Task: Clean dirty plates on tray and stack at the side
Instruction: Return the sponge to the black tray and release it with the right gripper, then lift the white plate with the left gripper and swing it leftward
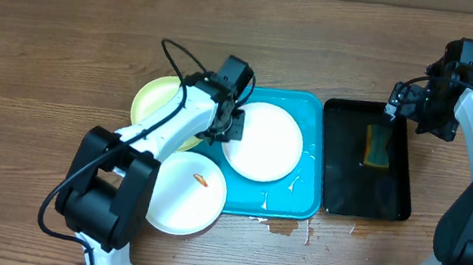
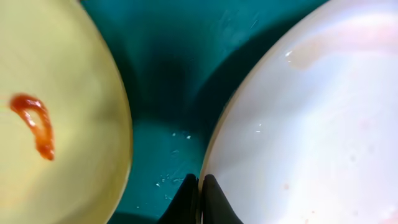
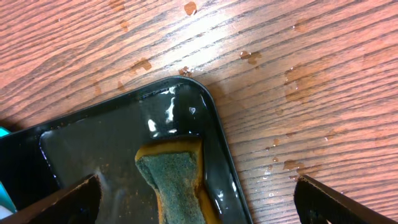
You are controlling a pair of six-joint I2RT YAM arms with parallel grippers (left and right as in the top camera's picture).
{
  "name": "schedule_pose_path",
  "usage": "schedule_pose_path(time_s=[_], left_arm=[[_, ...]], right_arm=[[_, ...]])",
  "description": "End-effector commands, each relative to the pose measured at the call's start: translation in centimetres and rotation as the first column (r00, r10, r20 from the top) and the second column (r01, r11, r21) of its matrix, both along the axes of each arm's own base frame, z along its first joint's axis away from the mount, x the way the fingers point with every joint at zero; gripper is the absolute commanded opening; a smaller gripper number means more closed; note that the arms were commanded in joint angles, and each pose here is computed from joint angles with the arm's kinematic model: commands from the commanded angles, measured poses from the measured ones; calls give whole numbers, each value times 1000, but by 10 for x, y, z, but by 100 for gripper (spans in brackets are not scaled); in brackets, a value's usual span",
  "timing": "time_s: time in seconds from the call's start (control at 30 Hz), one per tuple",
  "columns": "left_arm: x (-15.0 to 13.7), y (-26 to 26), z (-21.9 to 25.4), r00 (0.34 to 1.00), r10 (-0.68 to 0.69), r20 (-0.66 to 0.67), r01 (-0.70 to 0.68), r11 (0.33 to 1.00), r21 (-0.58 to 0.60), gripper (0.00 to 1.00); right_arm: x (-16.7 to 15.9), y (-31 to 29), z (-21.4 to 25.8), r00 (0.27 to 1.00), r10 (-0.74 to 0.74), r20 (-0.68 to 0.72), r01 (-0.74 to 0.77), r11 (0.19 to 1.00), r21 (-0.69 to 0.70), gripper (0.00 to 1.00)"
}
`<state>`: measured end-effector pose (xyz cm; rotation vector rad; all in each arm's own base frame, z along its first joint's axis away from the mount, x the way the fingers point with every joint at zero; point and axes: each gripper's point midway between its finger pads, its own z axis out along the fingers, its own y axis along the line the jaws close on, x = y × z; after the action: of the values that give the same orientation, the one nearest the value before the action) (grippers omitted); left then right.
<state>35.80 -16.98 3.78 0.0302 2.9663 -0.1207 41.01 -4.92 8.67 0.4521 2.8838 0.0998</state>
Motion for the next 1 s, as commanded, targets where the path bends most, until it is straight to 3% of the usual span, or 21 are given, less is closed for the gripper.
schedule_pose_path(time_s=[0.0,0.6,0.97], left_arm=[[24,-2,48,991,-25,132,27,1000,-15,4],[41,-7,96,976,-58,211,64,998,-25,4],[58,-38,147,939,-84,333,115,991,-74,4]], right_arm=[[6,1,17,999,-2,49,3,1000,-5,100],[6,1,17,999,-2,49,3,1000,-5,100],[6,1,17,999,-2,49,3,1000,-5,100]])
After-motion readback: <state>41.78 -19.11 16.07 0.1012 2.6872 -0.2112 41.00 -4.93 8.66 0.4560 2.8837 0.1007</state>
